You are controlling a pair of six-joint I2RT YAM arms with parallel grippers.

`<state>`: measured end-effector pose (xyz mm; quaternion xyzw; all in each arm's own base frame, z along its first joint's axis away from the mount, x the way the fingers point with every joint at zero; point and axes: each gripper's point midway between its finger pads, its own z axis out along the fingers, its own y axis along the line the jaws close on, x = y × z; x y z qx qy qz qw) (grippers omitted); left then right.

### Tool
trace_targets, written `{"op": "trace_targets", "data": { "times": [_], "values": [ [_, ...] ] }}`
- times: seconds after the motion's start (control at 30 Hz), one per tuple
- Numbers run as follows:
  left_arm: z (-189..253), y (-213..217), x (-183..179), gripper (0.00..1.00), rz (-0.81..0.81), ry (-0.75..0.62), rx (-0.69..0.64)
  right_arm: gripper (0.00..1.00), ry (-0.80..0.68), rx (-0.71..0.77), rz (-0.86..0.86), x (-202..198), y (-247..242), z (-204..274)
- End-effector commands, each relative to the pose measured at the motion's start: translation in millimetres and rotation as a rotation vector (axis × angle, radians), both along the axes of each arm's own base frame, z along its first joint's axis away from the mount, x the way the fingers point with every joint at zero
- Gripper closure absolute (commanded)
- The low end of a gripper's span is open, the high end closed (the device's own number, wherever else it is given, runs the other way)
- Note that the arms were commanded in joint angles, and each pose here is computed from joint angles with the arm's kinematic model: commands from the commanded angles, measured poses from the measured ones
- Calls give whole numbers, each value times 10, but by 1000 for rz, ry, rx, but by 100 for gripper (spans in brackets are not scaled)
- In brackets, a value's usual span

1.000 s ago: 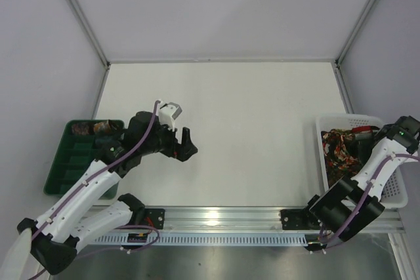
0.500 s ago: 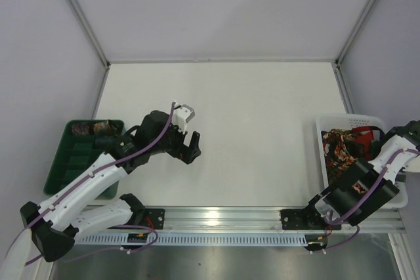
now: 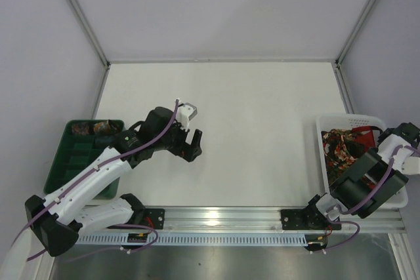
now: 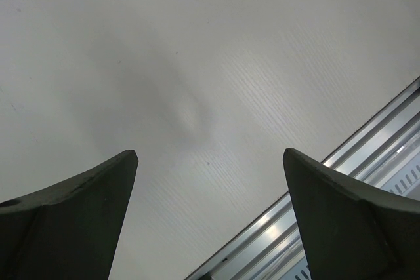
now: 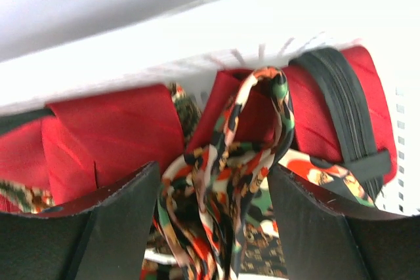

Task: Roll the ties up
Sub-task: Grab a tie with the right arm

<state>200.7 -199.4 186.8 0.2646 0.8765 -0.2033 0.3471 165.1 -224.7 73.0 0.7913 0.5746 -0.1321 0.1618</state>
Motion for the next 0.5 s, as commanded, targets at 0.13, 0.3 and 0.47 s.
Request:
{"op": "trace_targets", "data": {
  "times": [0.13, 0.3, 0.47],
  "values": [
    [188, -60, 44, 0, -13, -30, -38, 33, 45, -27, -2, 67, -52, -137],
    [160, -50, 38, 0, -14, -26, -31, 54, 53, -34, -15, 98, 2, -148],
    [161, -43, 37, 0, -19, -35, -27, 63, 77, -15, 1, 153, 117, -192]
  ]
}}
